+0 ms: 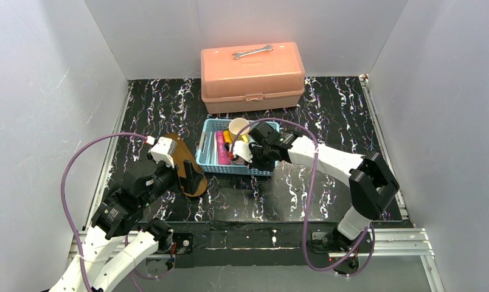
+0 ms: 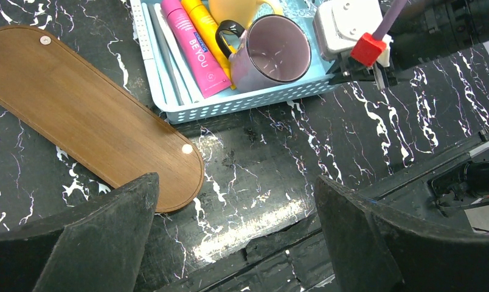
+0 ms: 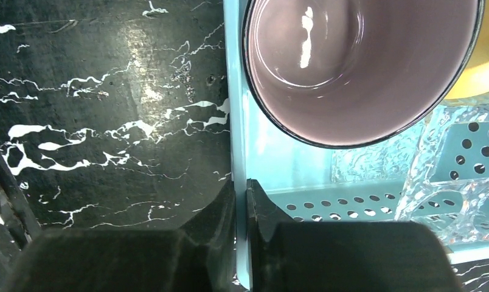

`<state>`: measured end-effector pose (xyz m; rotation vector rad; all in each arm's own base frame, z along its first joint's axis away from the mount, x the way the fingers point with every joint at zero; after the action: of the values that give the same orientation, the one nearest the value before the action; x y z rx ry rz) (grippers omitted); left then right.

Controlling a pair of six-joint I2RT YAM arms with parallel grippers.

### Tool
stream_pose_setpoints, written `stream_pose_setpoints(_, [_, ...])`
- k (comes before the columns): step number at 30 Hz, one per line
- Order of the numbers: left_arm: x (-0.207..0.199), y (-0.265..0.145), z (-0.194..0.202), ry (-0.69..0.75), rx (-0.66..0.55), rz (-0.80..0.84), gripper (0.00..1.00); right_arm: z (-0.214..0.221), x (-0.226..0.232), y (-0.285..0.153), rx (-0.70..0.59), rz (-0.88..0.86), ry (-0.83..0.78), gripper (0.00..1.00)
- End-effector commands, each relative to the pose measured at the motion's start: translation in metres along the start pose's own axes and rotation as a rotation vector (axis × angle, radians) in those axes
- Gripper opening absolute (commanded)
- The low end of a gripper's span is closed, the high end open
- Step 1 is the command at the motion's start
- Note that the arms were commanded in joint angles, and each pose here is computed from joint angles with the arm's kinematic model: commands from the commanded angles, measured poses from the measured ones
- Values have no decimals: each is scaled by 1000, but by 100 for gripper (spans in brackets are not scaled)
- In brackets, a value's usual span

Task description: Prepare toiletry sets of a toothbrush and toothpaste on the tray

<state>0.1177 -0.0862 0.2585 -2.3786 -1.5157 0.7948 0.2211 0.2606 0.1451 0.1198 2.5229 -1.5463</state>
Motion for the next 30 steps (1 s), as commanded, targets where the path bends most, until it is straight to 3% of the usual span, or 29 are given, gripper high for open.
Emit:
stream_pose_setpoints(1, [1,0,2,5,13,-2,99,-14,-35,-10,-64,68,-48,1])
stream_pose_setpoints(14, [0,0,2,5,16,3,99,12,-84,-11,-85,144,78,1])
stream_pose_setpoints(30, [-1,-1,2,6,13,7,100,30,-113,-5,-60,180,129,1])
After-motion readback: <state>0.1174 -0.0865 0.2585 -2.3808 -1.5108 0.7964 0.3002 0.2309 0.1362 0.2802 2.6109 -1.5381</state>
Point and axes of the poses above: each gripper's point midway between its finger pads, its own y axis out along the fingers, its own x axis along the line the jaws close on, z = x × y, the point moved 6 cm from there along -y, back along the fingers, and after that the axes turned 5 degrees about -y, right-handed, at the moved point
